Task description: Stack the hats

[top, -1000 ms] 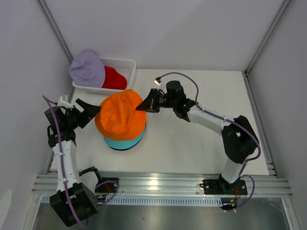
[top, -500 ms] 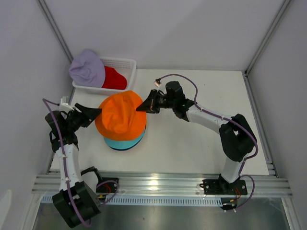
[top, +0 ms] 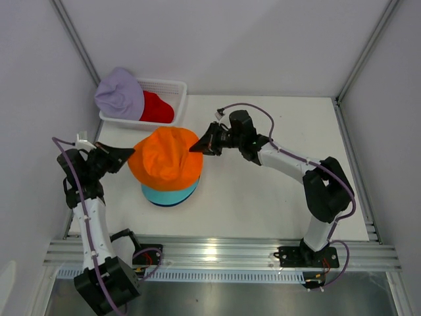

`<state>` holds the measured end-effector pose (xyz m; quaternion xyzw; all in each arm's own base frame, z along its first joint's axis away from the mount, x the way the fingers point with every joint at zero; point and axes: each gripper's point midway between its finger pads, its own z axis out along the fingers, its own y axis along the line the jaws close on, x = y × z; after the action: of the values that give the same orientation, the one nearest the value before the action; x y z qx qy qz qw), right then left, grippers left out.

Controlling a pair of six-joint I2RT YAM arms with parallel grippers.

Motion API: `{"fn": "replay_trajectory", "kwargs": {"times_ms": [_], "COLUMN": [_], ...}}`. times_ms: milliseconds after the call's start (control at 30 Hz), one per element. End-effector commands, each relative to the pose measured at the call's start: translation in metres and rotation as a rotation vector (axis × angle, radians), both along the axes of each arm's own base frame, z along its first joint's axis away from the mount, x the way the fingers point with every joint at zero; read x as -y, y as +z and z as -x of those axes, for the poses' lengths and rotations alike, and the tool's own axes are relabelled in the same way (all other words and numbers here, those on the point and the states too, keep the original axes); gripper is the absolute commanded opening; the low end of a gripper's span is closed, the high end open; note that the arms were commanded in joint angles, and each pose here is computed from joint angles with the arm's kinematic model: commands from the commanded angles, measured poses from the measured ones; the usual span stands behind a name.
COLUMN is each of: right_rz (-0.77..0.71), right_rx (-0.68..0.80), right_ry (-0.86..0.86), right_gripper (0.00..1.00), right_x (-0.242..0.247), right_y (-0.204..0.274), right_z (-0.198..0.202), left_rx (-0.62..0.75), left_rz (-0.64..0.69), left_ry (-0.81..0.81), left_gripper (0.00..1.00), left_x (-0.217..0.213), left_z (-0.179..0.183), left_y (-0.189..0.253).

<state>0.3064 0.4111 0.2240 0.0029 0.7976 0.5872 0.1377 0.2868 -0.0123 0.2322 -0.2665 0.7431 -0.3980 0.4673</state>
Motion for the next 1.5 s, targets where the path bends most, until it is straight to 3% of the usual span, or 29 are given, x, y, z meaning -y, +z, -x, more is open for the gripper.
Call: {"fn": "replay_trajectory", "kwargs": {"times_ms": [0,300,533,867,1067,1167,1300,1467], "right_rz": [-0.079,-0.168,-0.087,0.019,0.105,0.158,0.174,0.058], "right_rx": [0.033,-0.022,-0.065,-0.049,-0.051,-0.009,0.005,0.08], "right_ry": [-0.033,-0.029,-0.013,-0.026,-0.038,-0.043,-0.022,0.008], "right_gripper": [0.06,0.06,0.01,0.02,0.03,0.07,0.28,0.33], "right_x": [0.01,0.016,0.003,0.002,0.009,0.013,0.017,0.01], "right_y": [0.048,0.075,0.022,-0.014,-0.038,-0.045,-0.045,-0.012], "right_z": [0.0,0.013,0.002,-0.007,-0.009,-0.013,-0.012,-0.016], "left_rx": [-0.029,-0.153,-0.245,-0.243,-0.36,-0.379,-0.328,-0.279], "left_rz": [-0.005,-0.003,-0.008,-0.068,-0.046,-0.068,-0.138,-0.191], "left_ry": [0.101,0.136,0.279,0.273,0.288,0.298,0.243,0.119], "left_gripper": [0.01,0.01,0.01,0.01,0.01,0.01,0.04,0.1], "left_x": [-0.011,-0.01,-0.051,-0.067,-0.068,-0.069,-0.054,-0.02], "left_z": [0.005,0.027,0.035,0.027,0.033,0.033,0.026,0.017], "left_y": [0.025,0.001,-0.049,-0.073,-0.105,-0.108,-0.095,-0.083]}}
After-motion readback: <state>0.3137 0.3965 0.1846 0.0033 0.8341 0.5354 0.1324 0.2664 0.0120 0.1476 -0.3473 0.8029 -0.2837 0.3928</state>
